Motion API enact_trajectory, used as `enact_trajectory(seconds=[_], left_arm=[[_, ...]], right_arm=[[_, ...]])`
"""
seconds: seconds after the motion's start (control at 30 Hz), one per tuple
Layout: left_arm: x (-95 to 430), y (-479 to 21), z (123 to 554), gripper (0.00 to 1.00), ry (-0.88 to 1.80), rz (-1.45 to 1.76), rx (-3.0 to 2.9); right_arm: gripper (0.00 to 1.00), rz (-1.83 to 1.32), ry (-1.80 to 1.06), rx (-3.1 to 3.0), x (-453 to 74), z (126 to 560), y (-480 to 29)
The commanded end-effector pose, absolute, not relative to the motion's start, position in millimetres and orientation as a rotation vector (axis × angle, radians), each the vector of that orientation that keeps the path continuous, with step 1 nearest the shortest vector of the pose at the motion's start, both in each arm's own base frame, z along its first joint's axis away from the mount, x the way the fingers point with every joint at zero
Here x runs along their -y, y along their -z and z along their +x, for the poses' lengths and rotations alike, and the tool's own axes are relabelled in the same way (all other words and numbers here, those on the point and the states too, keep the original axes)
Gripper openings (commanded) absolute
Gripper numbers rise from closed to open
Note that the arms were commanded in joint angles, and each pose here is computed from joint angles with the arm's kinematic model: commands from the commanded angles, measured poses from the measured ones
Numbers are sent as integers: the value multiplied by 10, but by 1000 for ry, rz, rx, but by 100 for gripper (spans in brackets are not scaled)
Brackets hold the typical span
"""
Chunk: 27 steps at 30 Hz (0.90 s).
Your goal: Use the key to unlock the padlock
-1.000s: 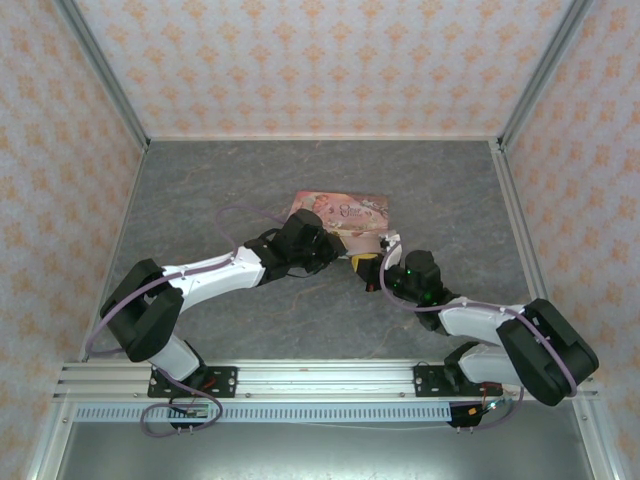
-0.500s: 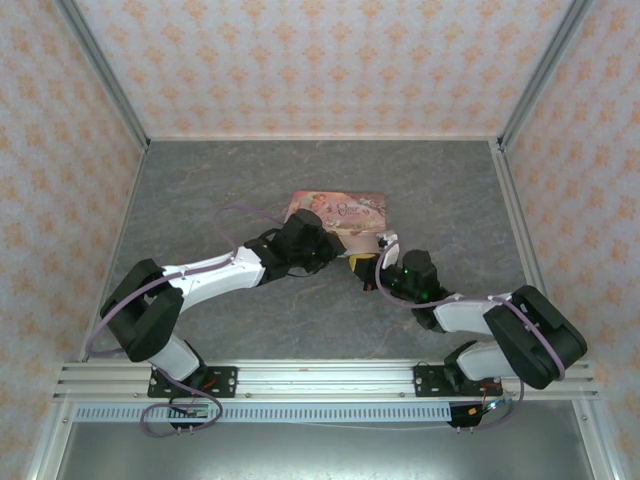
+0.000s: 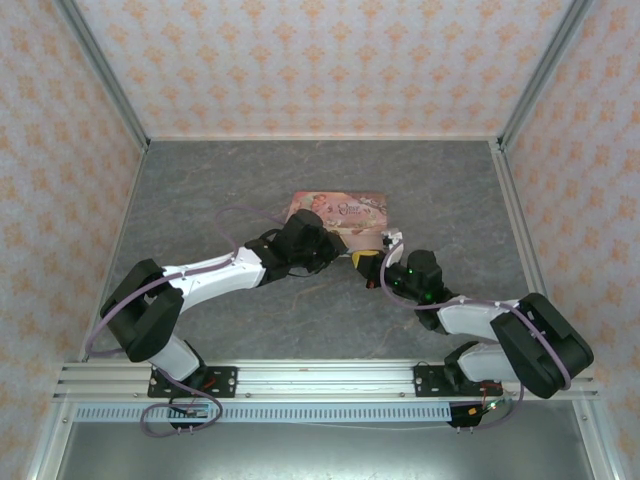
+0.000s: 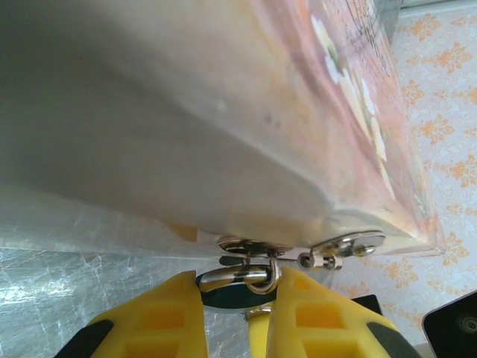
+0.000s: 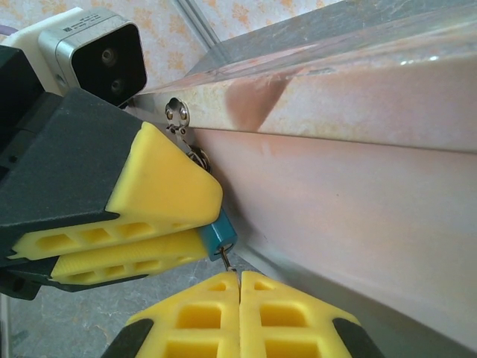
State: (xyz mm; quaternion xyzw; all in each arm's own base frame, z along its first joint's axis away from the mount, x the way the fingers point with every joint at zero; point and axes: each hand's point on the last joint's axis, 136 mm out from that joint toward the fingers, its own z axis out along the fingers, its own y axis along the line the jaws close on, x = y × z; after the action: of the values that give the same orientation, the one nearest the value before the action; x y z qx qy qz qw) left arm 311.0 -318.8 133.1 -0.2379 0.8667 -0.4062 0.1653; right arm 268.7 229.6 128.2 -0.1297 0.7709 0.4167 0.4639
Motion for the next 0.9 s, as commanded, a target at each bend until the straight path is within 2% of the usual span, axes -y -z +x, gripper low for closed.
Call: enact_trajectory(seconds=[0.0, 0.27, 0.7, 0.87], left_arm=[[3397, -1642, 3061, 13, 1305, -629, -2428], [3364, -1693, 3093, 13, 1316, -681, -2392], [3351, -1703, 3143, 13, 1425, -865, -2301], [3357, -1720, 3139, 12, 1436, -881, -2298]], right_arm=[[0, -347, -1039, -1827, -2303, 2664, -1431], [0, -337, -979, -1892, -2182, 2608, -1231], [0, -289, -1058, -1744, -2071, 2495, -1684], [0, -281, -1065, -1749, -2083, 2520, -1691]])
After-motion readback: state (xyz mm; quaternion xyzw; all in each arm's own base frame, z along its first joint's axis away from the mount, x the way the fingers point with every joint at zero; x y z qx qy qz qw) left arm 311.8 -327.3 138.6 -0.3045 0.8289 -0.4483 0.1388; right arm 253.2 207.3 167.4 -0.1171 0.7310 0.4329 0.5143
